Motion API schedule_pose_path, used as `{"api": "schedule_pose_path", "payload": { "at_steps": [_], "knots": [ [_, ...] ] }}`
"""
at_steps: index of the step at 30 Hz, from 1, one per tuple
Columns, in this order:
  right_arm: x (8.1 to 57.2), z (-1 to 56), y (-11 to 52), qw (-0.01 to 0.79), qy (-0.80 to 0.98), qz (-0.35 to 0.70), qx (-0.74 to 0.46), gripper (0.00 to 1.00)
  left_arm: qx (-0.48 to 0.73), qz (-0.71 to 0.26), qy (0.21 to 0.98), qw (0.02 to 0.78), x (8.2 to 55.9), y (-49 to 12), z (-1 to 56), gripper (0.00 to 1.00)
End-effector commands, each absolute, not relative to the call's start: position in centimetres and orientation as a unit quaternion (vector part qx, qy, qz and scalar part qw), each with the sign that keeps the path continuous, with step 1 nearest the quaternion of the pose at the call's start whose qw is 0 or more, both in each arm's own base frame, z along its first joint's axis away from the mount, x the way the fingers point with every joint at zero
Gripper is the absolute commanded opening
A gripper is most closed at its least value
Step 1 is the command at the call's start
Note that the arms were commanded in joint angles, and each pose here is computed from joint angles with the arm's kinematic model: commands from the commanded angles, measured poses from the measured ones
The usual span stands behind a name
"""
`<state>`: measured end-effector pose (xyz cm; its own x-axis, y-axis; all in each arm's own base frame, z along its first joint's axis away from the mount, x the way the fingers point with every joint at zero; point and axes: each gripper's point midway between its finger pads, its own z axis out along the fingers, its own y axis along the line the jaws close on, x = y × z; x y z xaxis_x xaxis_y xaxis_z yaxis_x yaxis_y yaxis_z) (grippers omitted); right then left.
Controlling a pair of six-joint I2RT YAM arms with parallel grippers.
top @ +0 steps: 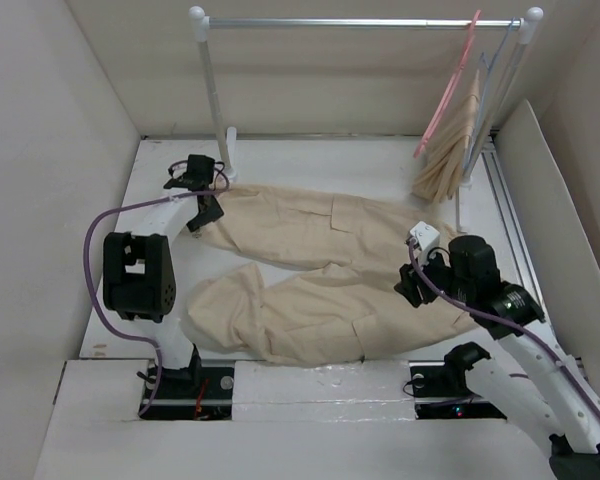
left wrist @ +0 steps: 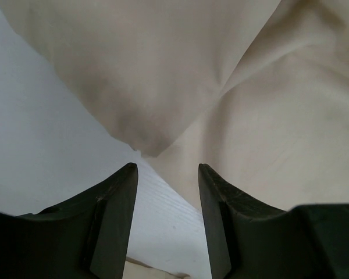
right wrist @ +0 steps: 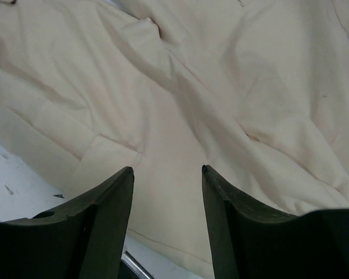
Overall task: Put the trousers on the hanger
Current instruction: Flatten out the trousers at the center of the board.
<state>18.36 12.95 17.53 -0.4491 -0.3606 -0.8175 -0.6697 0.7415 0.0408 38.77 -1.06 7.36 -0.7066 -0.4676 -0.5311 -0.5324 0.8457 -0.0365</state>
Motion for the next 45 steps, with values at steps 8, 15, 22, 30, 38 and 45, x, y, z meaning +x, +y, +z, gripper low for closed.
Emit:
{"api": "schedule_pose_path", "payload": {
  "at_steps": [8,15,22,30,38,45],
  "knots": [
    [20.7,19.8,15.3,0.44,0.786,0.195,-0.388,0.57,-0.293,0.121,0.915,0.25,40.6,0.6,7.7,0.38],
    [20.8,19.4,15.3,0.438,0.789,0.196,-0.383,0.58,-0.276,0.153,0.919,0.236,38.7,1.6,7.0,0.4],
    [21.0,19.4,15.0,0.44,0.793,0.191,-0.375,0.59,-0.278,0.19,0.915,0.223,38.1,2.7,6.3,0.0],
    [21.0,19.4,14.9,0.441,0.794,0.189,-0.372,0.59,-0.324,0.181,0.87,0.324,37.5,3.9,16.1,0.0],
    [21.3,19.5,15.0,0.444,0.794,0.188,-0.371,0.59,-0.325,0.155,0.856,0.372,32.5,3.3,24.2,0.0],
    [21.9,18.8,15.1,0.438,0.801,0.182,-0.365,0.6,-0.292,0.096,0.839,0.449,32.8,2.7,34.2,0.0]
  ]
}}
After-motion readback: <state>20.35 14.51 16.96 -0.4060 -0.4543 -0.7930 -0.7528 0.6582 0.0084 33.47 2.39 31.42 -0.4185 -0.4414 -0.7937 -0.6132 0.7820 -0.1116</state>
